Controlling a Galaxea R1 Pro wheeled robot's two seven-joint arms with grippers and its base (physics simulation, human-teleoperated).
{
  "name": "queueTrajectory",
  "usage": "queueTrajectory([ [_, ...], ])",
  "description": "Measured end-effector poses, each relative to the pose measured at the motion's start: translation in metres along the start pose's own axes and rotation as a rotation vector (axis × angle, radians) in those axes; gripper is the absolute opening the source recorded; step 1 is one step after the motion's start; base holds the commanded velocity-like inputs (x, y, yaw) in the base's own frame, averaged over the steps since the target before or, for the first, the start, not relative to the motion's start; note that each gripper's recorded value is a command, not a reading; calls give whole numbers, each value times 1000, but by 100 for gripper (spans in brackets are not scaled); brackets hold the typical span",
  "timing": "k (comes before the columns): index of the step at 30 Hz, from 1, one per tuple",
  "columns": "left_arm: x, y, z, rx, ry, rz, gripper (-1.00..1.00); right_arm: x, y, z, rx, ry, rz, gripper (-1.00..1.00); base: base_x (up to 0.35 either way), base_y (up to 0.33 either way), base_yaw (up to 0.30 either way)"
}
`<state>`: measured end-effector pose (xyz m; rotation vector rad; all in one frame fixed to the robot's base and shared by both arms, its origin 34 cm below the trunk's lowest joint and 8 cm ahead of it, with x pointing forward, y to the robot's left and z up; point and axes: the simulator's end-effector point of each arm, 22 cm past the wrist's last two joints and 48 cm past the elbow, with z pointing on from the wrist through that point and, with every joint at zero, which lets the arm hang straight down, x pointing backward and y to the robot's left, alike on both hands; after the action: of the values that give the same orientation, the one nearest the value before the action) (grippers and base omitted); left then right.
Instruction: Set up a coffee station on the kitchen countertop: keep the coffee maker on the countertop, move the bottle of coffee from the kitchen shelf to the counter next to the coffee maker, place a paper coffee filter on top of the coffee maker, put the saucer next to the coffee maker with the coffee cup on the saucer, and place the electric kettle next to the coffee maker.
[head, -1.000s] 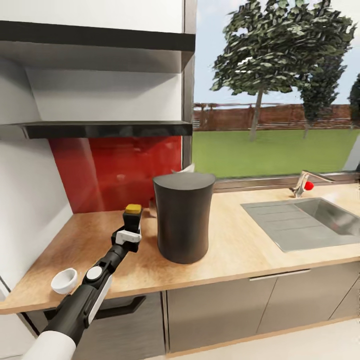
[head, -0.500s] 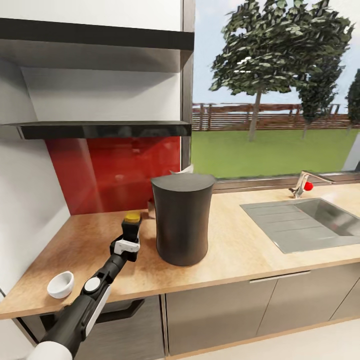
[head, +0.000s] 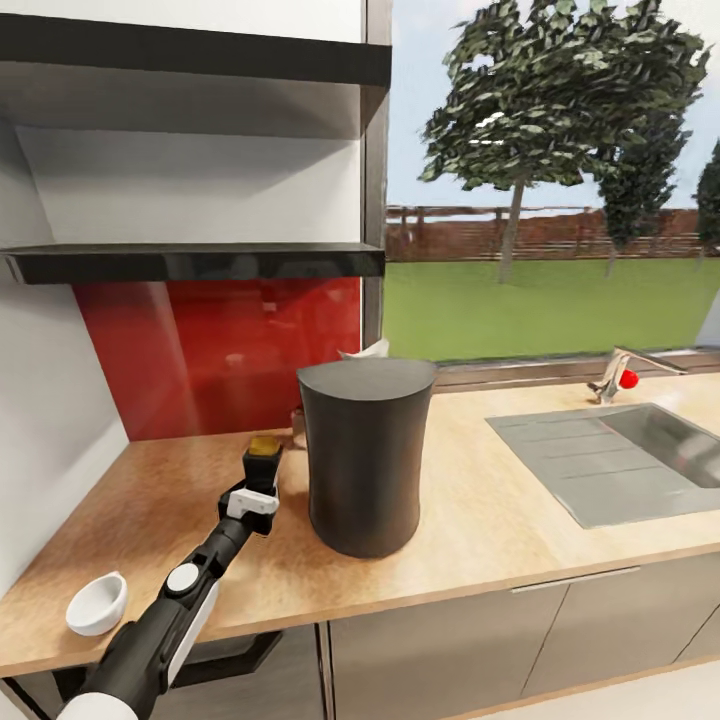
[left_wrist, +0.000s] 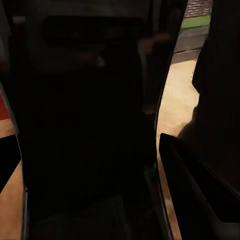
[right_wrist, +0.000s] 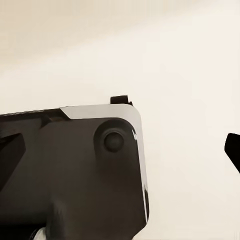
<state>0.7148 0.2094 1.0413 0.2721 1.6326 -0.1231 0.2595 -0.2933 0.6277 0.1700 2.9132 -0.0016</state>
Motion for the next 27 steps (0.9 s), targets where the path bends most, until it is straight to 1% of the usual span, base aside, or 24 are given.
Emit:
queueTrajectory([
  [4,6,0,-1,0,10,-2,-100,0,-1,0,2,1,0,100,252,0,0],
  [8,15,-2,-1,2,27,-4,-100,0,-2,0,3,2,-1,100,36,0,0],
  [13,23,-5,-2,4,28,-8,-100,1,-4,0,6,3,-2,100,5,0,0],
  [14,31,-5,-4,4,28,-7,-100,1,-4,0,6,3,-2,100,0,0,0],
  [17,36,-7,-6,6,32,-9,-100,1,-5,0,6,2,-2,100,87,0,0],
  [22,36,-7,-6,6,32,-12,-100,1,-5,0,6,2,-2,100,261,0,0],
  [27,37,-8,-5,6,32,-14,-100,1,-5,0,6,2,-2,100,67,0,0],
])
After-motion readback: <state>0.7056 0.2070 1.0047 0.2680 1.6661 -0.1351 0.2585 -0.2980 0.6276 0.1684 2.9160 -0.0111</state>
